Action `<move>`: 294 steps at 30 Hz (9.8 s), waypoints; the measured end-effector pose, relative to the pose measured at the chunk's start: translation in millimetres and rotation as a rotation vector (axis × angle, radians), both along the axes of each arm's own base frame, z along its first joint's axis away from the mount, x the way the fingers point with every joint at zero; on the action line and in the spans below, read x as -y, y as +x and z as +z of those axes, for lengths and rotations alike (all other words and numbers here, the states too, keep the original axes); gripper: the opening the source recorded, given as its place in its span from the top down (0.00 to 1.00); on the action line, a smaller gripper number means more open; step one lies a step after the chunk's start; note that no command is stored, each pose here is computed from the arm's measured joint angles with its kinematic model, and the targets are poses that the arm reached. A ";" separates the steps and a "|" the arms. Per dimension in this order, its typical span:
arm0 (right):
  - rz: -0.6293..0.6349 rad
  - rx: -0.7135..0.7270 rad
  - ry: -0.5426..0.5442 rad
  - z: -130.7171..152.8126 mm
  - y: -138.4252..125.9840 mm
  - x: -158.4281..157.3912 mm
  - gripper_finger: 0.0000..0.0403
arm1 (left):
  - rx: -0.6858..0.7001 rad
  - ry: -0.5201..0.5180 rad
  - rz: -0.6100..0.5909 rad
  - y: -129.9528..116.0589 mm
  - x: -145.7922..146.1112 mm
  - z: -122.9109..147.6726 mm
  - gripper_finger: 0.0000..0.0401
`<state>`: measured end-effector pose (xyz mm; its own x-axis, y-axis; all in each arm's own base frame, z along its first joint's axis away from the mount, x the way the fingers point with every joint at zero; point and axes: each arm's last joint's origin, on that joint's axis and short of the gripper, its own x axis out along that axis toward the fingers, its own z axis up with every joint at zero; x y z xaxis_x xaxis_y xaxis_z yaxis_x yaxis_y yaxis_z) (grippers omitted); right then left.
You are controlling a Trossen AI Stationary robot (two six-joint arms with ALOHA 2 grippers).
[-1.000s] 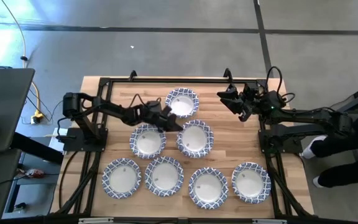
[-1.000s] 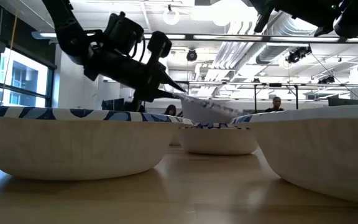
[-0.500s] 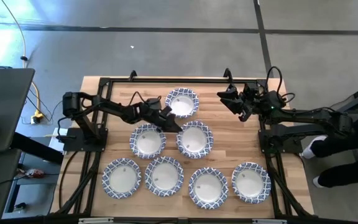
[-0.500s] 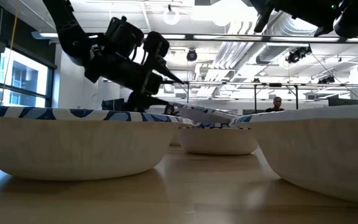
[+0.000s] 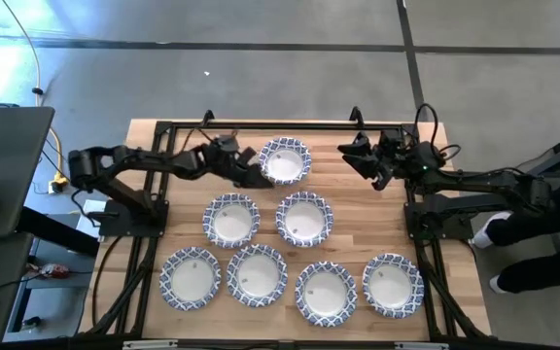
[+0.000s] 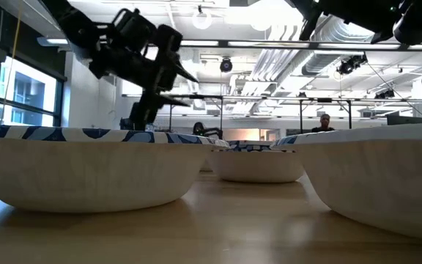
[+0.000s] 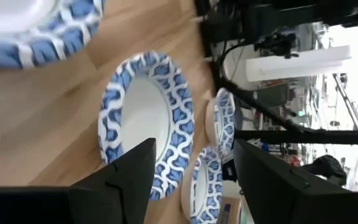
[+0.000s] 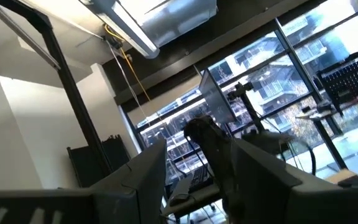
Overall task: Nest bowls inside each other
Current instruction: Stack the white patterned bowl on top of the other white patterned bowl
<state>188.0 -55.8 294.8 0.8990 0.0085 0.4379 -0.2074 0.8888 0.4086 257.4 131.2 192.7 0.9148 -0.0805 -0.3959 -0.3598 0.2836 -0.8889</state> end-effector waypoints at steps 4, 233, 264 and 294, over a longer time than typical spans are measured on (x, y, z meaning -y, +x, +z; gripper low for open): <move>0.003 -0.075 0.065 -7.0 3.1 1.4 0.57 | 0.002 0.067 0.066 -21.5 -16.2 14.5 0.49; -0.014 -0.149 0.117 -14.1 2.1 12.7 0.57 | -0.034 -0.154 -0.195 49.1 -0.2 -53.4 0.80; 0.010 -0.155 0.107 -14.3 2.2 11.9 0.57 | -0.134 -0.068 -0.174 50.6 -33.3 -36.1 0.37; 0.013 -0.174 0.145 -16.4 3.3 11.3 0.57 | -0.473 0.018 -0.545 -61.4 -81.7 -42.1 0.37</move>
